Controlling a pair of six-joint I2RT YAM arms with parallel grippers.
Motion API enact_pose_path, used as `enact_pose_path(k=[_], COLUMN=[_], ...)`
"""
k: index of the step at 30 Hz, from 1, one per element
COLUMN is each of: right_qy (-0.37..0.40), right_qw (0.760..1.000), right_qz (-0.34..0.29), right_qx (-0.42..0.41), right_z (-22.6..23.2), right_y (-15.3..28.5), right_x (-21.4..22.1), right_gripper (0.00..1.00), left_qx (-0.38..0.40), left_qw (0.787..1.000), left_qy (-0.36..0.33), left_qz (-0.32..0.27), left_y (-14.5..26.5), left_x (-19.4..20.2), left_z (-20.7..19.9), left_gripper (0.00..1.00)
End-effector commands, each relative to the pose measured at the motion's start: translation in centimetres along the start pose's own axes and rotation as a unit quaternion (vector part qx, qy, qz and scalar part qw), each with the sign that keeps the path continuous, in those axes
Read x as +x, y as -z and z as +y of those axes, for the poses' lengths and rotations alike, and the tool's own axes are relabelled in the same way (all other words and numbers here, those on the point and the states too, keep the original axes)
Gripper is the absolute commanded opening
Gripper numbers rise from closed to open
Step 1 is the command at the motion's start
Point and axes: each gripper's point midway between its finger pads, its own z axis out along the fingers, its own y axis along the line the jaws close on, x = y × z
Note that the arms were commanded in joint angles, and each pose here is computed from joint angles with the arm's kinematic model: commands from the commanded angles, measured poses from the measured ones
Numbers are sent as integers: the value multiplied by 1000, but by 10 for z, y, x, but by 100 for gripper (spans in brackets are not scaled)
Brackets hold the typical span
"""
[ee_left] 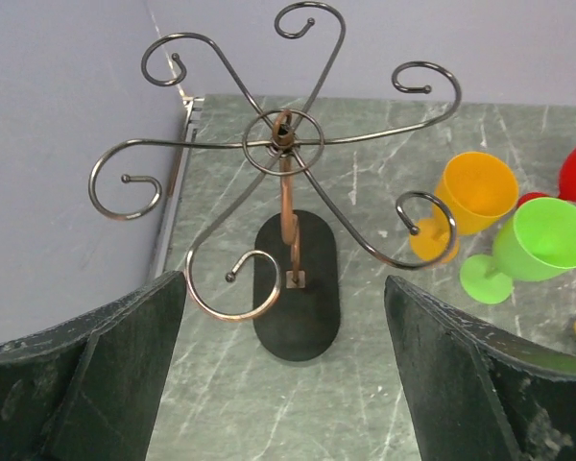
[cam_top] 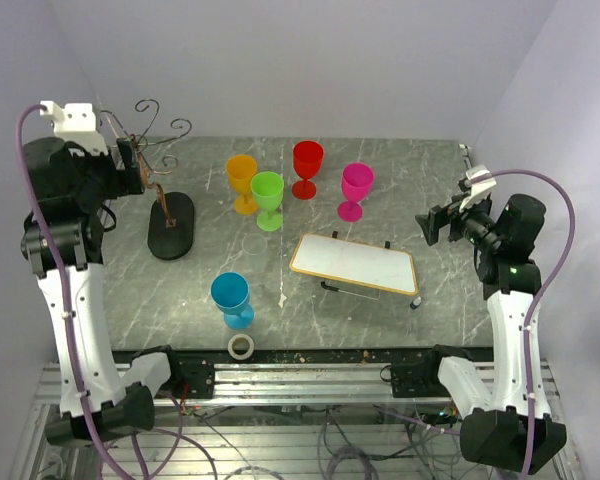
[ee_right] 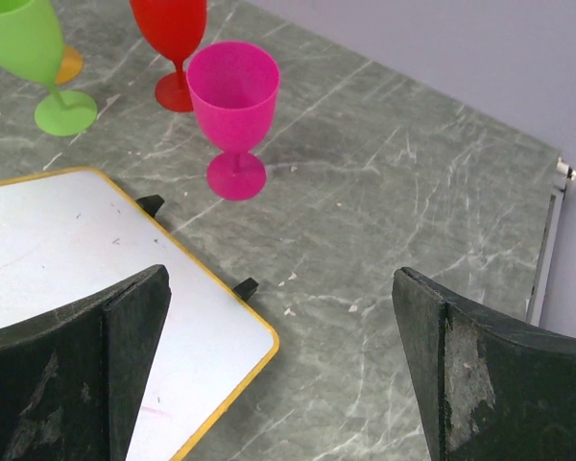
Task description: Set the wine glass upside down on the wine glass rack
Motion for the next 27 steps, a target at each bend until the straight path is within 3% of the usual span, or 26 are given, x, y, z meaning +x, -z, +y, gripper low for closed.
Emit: enact_pose_path(k=[1, 4, 11, 18, 27], right_qy=[15, 13, 8, 9, 7], right_qw=[1000, 1000, 1000, 1000, 1000], right_qz=[-26, -24, -20, -18, -14], right_qx=[-3, -7, -10, -8, -7], right_z=[1, 2, 4, 3, 2], right_y=[1, 0, -2, -3, -4], right_x=[-13, -12, -8, -6, -3], right_gripper=[100, 100, 100, 100, 100], left_qx=[-26, -21, 18, 57, 78], left_qw=[998, 996, 995, 991, 988], left_qy=[-51, -66, -89, -100, -91], left_qz=[25, 50, 48, 64, 99], left_y=[-4, -23, -63, -101, -132], left_x=[-6, -7, -21, -21, -4], left_z=[17, 21, 18, 13, 7], left_gripper=[95, 94, 80, 72, 57])
